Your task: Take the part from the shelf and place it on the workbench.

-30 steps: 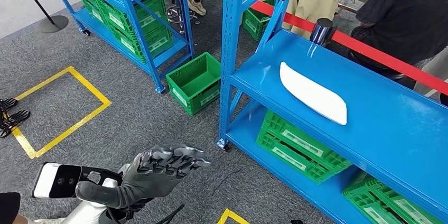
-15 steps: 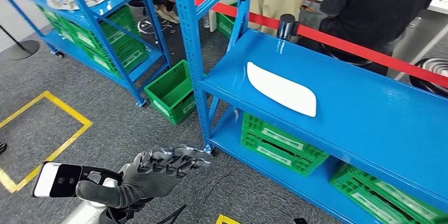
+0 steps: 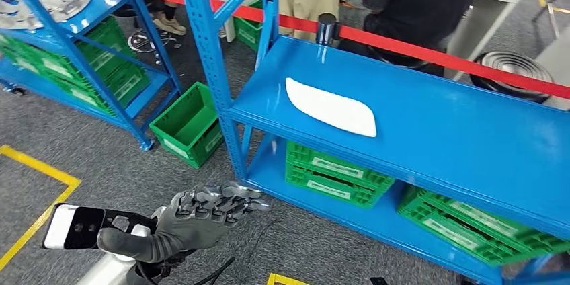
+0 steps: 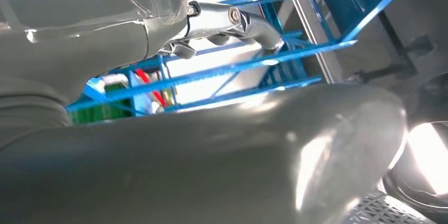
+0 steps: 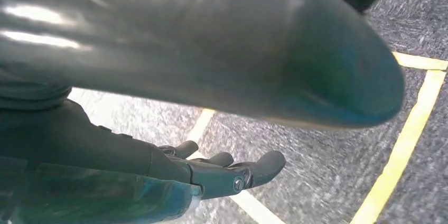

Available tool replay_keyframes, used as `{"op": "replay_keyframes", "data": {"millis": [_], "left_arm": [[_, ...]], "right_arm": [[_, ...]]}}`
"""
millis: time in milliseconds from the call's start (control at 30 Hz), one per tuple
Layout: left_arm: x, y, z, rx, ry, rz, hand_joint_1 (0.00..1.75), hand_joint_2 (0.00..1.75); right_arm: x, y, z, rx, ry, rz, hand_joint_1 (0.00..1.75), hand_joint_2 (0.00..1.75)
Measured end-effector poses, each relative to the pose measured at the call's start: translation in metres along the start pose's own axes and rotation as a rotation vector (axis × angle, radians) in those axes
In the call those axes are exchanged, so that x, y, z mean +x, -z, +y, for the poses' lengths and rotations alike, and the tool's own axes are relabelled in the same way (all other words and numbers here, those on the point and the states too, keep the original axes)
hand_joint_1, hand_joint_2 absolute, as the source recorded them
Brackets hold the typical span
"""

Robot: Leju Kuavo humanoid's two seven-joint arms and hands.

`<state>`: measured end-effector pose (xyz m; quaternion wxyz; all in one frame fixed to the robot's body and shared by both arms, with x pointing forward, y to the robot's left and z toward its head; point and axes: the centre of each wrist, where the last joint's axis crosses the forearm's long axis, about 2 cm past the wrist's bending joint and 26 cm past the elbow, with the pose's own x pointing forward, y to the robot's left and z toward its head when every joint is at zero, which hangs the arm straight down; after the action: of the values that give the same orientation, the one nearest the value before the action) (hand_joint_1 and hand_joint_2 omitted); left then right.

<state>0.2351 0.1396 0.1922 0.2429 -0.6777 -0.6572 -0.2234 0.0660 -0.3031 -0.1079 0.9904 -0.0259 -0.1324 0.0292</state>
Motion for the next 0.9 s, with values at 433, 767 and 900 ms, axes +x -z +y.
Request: {"op": "replay_keyframes", "data": {"millis": [433,767,900], "left_arm": [[0.0,-0.001,-0.001,0.003,-0.001,0.001,0.0,0.0],[0.002,0.0,-0.004,-0.011,-0.008,-0.013,0.0,0.0],[0.002,0.003,-0.004,-0.015,-0.01,-0.027,0.0,0.0]], "right_arm": [[-0.003,0.0,-0.003,0.001,0.0,0.001,0.0,0.0],[-0.01,-0.001,0.0,0.001,-0.01,0.005,0.0,0.0],[-0.01,-0.001,-0.002,-0.004,-0.011,0.005,0.0,0.0]]}}
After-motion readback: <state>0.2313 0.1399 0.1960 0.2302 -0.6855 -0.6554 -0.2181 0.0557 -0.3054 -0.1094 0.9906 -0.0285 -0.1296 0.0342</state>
